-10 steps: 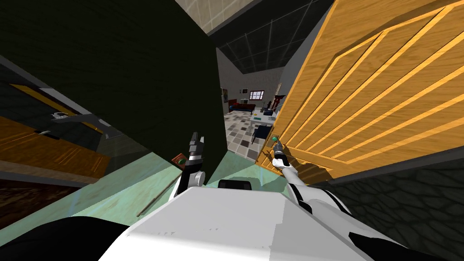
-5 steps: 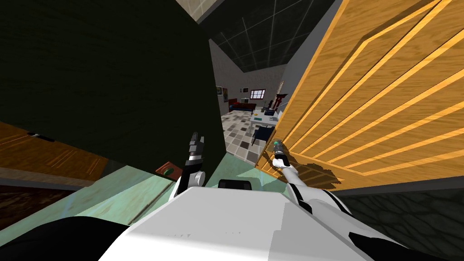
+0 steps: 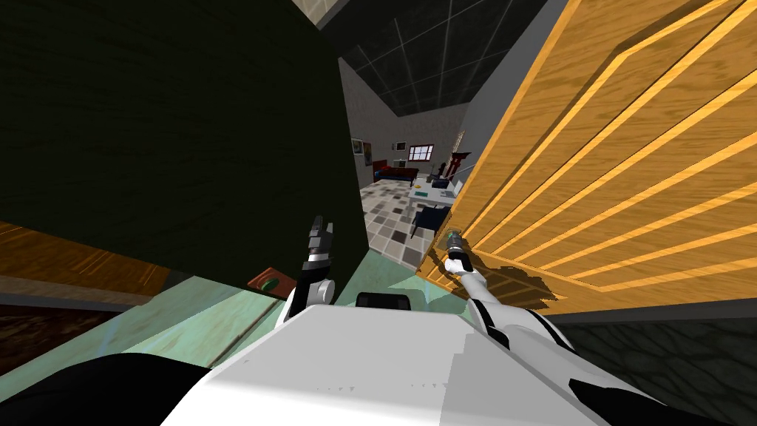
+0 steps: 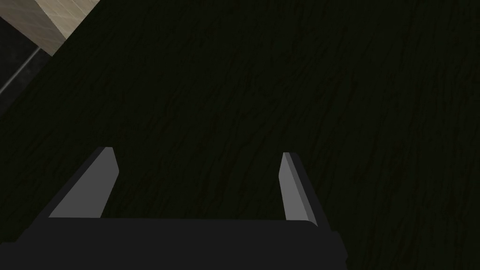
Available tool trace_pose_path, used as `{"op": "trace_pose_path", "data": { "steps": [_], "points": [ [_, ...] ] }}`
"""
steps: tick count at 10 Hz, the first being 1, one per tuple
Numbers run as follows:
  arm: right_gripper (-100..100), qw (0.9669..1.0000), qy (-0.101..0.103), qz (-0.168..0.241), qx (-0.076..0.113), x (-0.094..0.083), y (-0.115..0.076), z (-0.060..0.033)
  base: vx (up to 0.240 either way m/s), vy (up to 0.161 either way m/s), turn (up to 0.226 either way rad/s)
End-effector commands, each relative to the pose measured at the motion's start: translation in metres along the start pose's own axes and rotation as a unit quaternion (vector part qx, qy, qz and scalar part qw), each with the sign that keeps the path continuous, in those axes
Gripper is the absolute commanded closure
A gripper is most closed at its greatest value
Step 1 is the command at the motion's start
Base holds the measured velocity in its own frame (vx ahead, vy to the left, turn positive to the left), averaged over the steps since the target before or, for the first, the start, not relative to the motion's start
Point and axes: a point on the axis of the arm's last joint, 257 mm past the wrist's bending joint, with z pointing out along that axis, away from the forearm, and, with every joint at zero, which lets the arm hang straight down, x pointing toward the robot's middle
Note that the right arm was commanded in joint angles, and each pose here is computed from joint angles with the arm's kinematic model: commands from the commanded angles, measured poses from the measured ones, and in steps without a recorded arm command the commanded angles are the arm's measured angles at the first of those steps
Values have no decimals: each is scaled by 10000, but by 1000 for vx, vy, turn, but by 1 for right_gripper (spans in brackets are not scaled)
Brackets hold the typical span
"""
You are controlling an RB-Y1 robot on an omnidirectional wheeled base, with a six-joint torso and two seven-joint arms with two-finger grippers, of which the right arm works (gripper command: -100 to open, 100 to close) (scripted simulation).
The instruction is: Pull the door open
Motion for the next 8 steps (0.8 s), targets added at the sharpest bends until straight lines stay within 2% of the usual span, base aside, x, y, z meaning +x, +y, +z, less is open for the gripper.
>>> {"op": "trace_pose_path", "data": {
  "steps": [1, 3, 4, 8],
  "points": [
    [100, 10000, 1, 9, -4, 4, 3, 1, -12, 3, 2],
    [100, 10000, 1, 9, -4, 4, 3, 1, 0, 0, 0],
    [100, 9999, 110, 1, 15, 113, -15, -4, -127, -34, 37],
    [100, 9992, 402, 5, 9, 409, -8, -2, -223, -70, 75]
  ]
}}
